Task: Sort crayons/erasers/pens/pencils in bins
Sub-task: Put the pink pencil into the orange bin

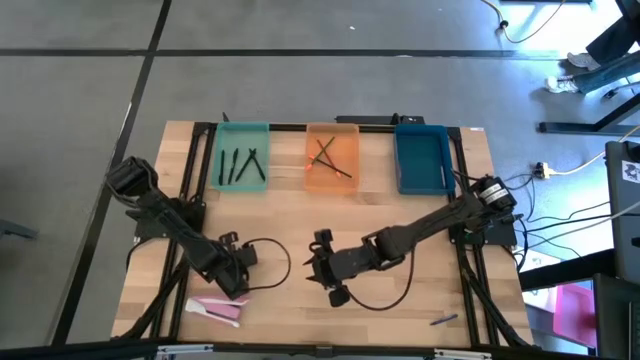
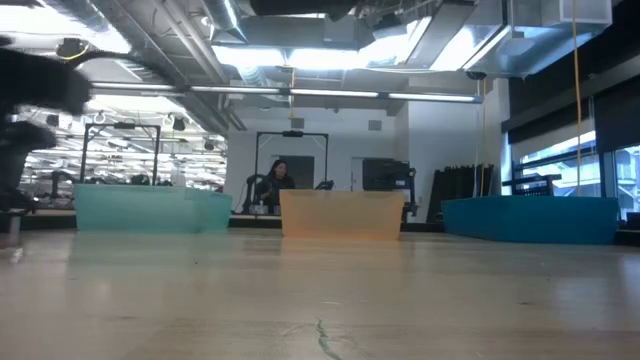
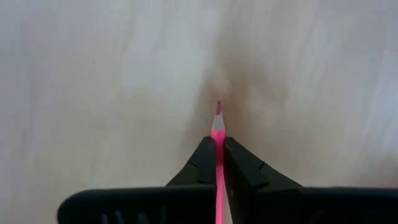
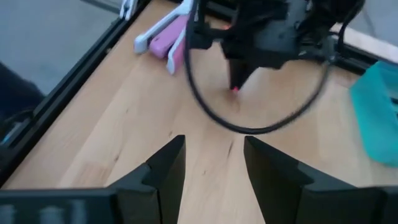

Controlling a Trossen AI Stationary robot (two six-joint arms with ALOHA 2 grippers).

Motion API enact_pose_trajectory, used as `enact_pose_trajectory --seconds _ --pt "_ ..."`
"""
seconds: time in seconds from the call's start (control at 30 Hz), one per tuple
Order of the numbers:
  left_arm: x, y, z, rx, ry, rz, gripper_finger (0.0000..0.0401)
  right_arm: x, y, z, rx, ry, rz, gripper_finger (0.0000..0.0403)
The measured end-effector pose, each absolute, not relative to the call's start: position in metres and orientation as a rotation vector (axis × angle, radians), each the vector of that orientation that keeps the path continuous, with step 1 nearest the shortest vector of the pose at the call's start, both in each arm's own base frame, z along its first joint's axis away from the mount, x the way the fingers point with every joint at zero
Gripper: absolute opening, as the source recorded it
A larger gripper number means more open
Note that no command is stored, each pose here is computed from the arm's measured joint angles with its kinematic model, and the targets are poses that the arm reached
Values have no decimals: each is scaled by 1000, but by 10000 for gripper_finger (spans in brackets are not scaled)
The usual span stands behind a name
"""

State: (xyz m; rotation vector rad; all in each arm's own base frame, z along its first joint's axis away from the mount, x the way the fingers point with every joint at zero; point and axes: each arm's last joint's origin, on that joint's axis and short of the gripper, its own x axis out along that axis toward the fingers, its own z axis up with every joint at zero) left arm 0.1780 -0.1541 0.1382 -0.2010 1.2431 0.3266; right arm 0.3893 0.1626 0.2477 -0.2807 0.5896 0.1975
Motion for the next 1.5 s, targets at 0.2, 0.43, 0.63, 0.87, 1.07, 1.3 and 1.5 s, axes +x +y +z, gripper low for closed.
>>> enact_pose_trajectory --seconds 0.2,0.43,0.63,0.87,1.07,1.3,1.5 --pt "194 -151 149 -194 1193 316 2 379 173 242 -264 662 203 169" --pt "217 -144 164 -171 1135 278 2 368 186 237 -211 737 194 169" --pt "235 -141 183 -137 1079 246 1 351 200 232 -188 816 128 169" --pt "259 -134 211 -73 980 230 1 335 215 227 -152 837 16 169" --pt "286 -109 242 -18 907 231 1 328 221 226 -126 838 -38 169" --pt "319 -60 285 28 774 247 1 325 221 225 -101 860 -61 169" --pt "339 -2 323 43 599 261 1 324 220 224 -103 872 -69 169"
